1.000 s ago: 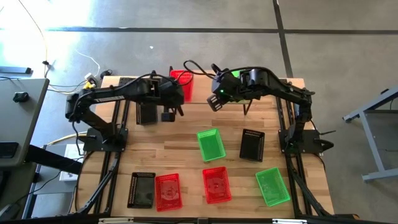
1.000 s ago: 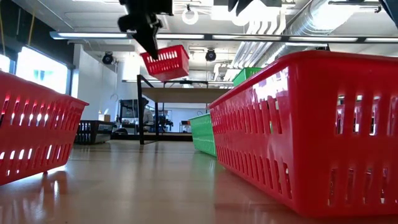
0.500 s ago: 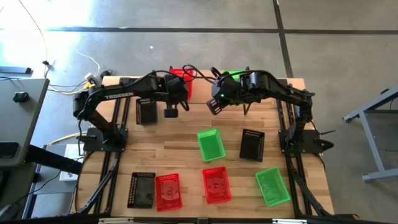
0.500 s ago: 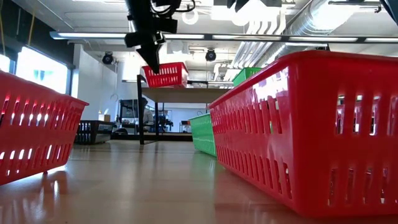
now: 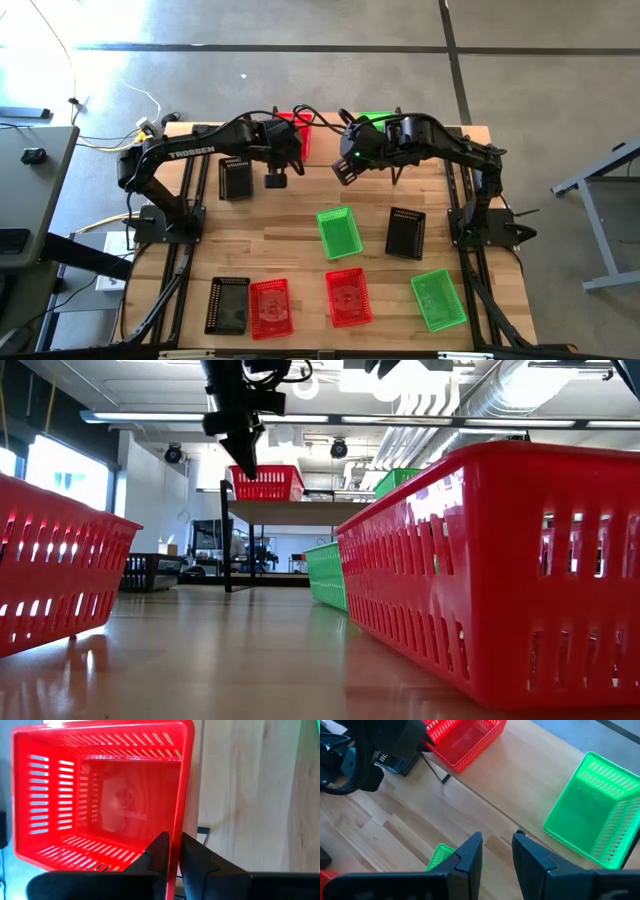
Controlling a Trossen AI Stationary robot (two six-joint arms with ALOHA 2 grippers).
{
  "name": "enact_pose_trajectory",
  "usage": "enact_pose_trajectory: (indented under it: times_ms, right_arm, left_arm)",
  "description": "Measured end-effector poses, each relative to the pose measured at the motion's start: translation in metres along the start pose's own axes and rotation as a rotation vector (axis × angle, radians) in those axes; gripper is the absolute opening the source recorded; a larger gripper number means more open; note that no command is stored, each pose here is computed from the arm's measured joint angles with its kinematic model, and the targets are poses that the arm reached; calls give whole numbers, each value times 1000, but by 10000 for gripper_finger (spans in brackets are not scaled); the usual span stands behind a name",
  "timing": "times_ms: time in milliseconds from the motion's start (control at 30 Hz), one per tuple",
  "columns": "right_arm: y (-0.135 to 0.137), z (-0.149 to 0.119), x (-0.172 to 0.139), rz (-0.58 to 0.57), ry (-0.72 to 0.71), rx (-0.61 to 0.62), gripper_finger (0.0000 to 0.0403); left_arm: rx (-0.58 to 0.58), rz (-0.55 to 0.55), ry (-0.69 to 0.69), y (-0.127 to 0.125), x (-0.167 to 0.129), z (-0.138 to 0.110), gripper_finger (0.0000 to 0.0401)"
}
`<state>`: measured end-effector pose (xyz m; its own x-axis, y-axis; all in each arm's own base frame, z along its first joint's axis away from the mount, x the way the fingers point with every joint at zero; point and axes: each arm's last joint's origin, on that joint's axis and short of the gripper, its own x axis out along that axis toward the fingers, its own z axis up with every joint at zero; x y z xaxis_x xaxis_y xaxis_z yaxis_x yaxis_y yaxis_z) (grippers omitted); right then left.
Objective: Stack baskets on shelf by color
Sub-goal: Put the top red bin on the shelf, then put the middle black bin on the shelf
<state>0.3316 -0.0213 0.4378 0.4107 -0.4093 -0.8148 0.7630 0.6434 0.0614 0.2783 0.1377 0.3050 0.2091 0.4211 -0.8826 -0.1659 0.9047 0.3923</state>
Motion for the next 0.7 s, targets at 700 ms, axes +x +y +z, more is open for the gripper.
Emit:
enact_pose_trajectory:
  times_ms: [700]
  right_arm:
    - [36,-38,-24,145,56,-195,92]
  left_arm:
    - [-33,-5,-92,4,-34,3,148]
